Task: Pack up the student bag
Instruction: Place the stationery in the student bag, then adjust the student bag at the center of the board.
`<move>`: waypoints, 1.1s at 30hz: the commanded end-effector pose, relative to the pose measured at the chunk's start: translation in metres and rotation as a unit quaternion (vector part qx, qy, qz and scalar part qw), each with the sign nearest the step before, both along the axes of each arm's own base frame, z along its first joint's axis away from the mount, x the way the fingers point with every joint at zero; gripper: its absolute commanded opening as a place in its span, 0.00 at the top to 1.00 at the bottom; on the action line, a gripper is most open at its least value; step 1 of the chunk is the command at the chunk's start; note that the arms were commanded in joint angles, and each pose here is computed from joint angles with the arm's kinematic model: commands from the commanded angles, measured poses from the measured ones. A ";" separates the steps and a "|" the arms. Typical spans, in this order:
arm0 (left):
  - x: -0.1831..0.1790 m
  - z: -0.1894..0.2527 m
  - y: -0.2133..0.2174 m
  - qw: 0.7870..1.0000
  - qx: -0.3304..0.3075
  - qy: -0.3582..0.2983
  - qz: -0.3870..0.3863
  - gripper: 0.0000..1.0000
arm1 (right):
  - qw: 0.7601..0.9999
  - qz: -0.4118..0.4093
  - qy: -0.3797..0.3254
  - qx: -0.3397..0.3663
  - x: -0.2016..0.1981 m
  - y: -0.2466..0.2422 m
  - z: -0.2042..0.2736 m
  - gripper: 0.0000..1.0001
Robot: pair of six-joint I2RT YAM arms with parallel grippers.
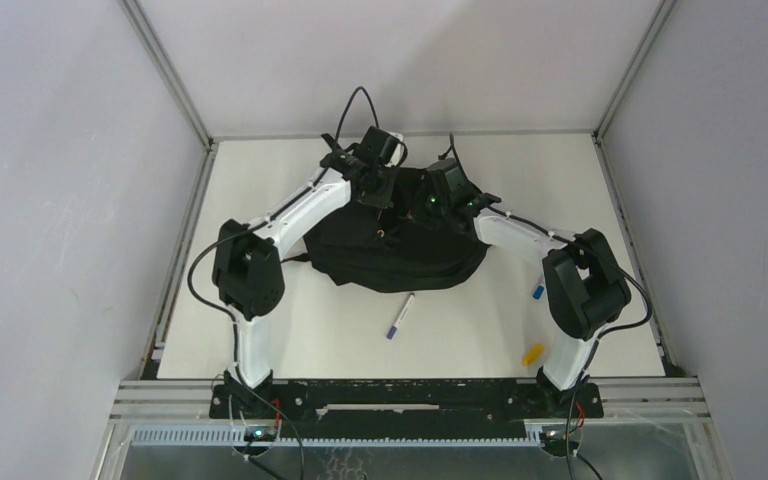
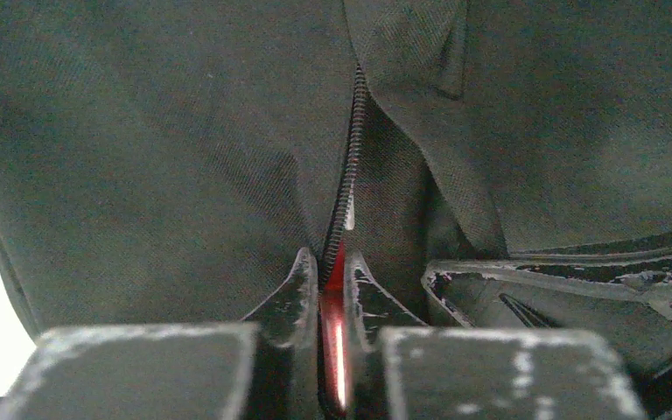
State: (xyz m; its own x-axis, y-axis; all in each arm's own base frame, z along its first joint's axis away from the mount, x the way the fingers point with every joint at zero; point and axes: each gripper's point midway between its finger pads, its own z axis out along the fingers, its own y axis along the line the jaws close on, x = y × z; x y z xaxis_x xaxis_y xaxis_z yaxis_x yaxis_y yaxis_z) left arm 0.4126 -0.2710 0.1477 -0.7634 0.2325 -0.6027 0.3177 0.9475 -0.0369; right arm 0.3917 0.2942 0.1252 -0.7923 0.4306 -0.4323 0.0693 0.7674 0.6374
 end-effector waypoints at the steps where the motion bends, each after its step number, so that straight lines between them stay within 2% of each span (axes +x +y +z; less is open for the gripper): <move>1: -0.010 0.010 -0.013 0.999 -0.027 0.015 -0.043 0.71 | 0.999 -0.006 -0.047 0.024 0.007 0.002 0.040 1.00; 2: -0.012 0.009 -0.015 0.998 -0.030 0.020 -0.048 0.60 | 0.999 -0.006 -0.046 0.024 0.007 0.002 0.039 1.00; 3: -0.013 0.008 -0.016 0.998 -0.032 0.023 -0.050 0.54 | 0.999 -0.006 -0.047 0.025 0.007 0.002 0.040 1.00; 5: -0.015 0.011 -0.016 0.998 -0.035 0.021 -0.051 0.51 | 0.999 -0.005 -0.046 0.026 0.007 0.003 0.039 1.00; 6: -0.015 0.015 -0.014 0.998 -0.035 0.016 -0.050 0.52 | 0.999 -0.005 -0.046 0.027 0.007 0.003 0.039 1.00; 10: -0.009 0.030 -0.006 0.999 -0.034 -0.020 -0.027 0.74 | 0.999 -0.004 -0.046 0.028 0.007 0.004 0.039 1.00; 11: -0.006 0.033 -0.003 0.999 -0.032 -0.030 -0.019 0.75 | 0.998 -0.003 -0.047 0.029 0.007 0.004 0.040 1.00; 12: -0.004 0.034 0.000 0.999 -0.027 -0.037 -0.012 0.75 | 0.998 -0.003 -0.047 0.029 0.007 0.004 0.040 1.00; 15: 0.002 0.022 0.006 0.999 -0.002 -0.038 -0.001 0.59 | 0.998 -0.004 -0.048 0.029 0.008 0.003 0.041 1.00; 17: 0.007 0.009 0.006 0.999 0.011 -0.030 0.003 0.54 | 0.998 -0.003 -0.050 0.030 0.008 0.004 0.042 1.00; 24: 0.014 -0.017 0.002 1.000 0.026 -0.015 0.008 0.52 | 0.998 -0.003 -0.047 0.030 0.008 0.004 0.039 1.00; 30: 0.016 -0.039 -0.001 0.999 0.037 0.007 0.002 0.45 | 0.998 -0.002 -0.048 0.033 0.009 0.006 0.039 1.00; 33: 0.018 -0.047 0.002 0.999 0.049 0.009 0.008 0.46 | 0.998 -0.002 -0.047 0.032 0.009 0.005 0.038 1.00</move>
State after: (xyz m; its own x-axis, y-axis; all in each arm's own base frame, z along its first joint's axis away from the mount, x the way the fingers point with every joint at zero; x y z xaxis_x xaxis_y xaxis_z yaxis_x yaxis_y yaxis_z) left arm 0.4191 -0.2654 0.0941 -0.7989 0.2787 -0.5330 0.3097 0.9503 0.0326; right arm 0.3924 0.2935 0.1260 -0.7891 0.4331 -0.4356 0.0700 0.7680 0.6366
